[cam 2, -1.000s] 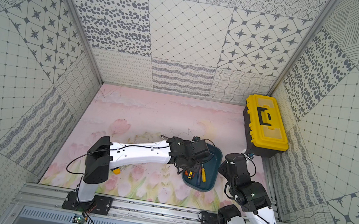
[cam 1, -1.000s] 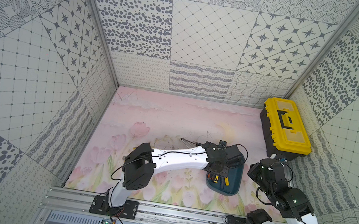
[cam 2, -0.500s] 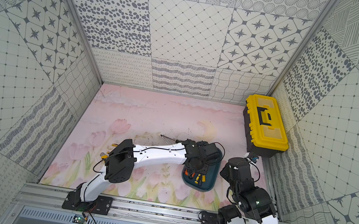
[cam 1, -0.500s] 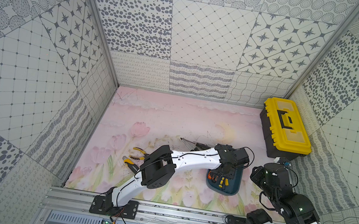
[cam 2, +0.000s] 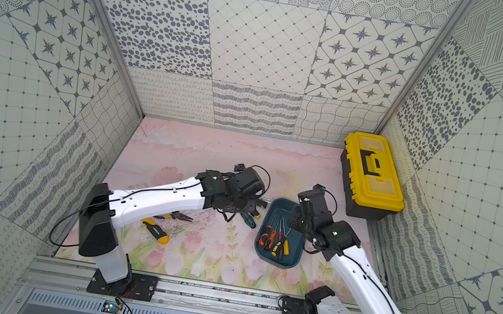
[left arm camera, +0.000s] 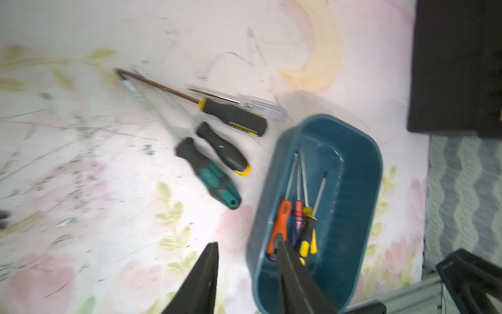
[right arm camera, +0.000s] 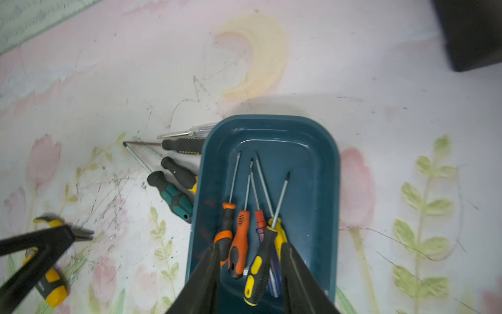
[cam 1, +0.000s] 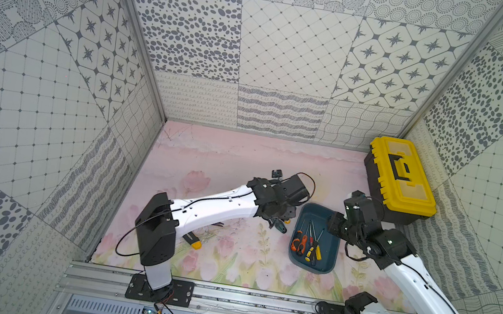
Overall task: Put the screwdriver on the desktop into the storage box
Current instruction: Pick up the screwdriver from the center of the board.
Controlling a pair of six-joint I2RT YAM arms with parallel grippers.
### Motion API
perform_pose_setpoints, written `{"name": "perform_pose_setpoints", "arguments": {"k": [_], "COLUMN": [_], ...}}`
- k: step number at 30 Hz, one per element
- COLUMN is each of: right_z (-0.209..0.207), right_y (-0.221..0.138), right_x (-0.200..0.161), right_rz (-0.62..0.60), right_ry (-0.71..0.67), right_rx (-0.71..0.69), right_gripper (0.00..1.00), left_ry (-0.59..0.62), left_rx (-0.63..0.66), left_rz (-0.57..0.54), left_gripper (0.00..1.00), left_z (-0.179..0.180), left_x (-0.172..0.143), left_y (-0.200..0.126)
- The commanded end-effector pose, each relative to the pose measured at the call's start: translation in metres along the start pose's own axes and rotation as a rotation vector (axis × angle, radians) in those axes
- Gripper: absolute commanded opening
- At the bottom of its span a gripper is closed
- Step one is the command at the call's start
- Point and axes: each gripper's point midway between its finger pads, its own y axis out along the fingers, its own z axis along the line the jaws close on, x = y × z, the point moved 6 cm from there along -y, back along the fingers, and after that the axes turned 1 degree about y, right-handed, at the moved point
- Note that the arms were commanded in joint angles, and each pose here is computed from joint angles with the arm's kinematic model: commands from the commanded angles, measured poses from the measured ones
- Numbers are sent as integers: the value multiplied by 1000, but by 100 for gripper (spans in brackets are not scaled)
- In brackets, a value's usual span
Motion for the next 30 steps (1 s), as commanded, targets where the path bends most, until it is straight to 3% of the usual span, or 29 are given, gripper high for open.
{"name": "perform_pose_setpoints", "arguments": {"k": [1, 6, 16, 30], "right_z": [56, 111, 147, 148], "right_y": [14, 53, 125, 181], "right_x": [7, -8, -21, -34], "right_rz": [54, 230, 414, 466], "right_ry": [-200, -360, -517, -675], "right_rx": [165, 250, 216, 53], "right_gripper": [41, 41, 43, 41], "left_ry": [-266, -370, -539, -570], "left_rx": [140, 190, 225, 245], "left_rz": [-148, -124, -72, -58], "left_gripper": [40, 42, 43, 43], "left_z": [82, 128, 176, 192], "left_x": [17, 8, -32, -33], "left_y": [-17, -22, -14, -13]}}
